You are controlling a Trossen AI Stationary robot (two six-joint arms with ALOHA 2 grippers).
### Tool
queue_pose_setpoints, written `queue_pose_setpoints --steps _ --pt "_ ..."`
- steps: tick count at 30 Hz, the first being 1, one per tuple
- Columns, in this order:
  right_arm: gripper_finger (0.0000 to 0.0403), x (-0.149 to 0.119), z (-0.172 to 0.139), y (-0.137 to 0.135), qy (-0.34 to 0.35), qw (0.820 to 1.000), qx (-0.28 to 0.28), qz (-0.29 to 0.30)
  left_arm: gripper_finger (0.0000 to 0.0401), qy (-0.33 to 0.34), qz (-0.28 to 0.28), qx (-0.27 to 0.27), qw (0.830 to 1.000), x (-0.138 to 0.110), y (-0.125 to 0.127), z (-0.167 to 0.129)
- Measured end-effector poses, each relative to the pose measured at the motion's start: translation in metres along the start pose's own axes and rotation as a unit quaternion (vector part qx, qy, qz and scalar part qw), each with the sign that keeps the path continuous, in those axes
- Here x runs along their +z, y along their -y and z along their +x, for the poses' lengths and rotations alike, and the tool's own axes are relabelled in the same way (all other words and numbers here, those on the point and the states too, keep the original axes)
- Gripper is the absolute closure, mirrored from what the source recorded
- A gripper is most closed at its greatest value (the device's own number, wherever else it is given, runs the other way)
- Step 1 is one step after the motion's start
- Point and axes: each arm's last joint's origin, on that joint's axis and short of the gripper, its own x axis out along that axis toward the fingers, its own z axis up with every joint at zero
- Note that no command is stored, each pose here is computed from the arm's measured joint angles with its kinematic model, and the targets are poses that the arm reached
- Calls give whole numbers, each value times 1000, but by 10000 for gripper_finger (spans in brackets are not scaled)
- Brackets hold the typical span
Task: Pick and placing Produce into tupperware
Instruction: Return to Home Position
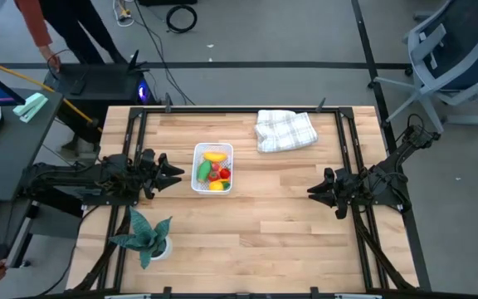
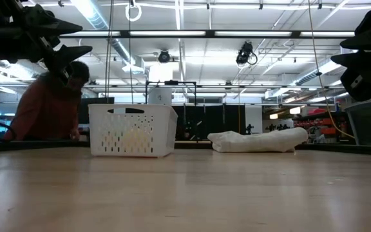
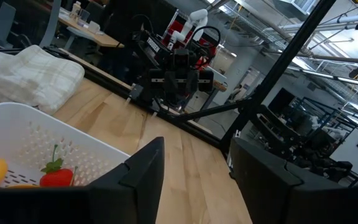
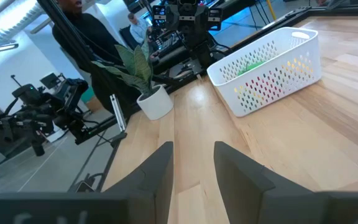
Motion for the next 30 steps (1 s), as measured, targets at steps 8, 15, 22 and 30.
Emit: queue_pose_setpoints --steps 8,15,22,30 --pt "279 0 0 0 0 1000 0 0 212 0 0 0 1000 0 0 0" --pt "279 0 0 0 0 1000 0 0 214 0 0 0 1000 0 0 0" --pt "279 0 0 0 0 1000 0 0 210 0 0 0 1000 0 0 0" --pt "279 0 0 0 0 1000 0 0 214 0 0 0 1000 0 0 0"
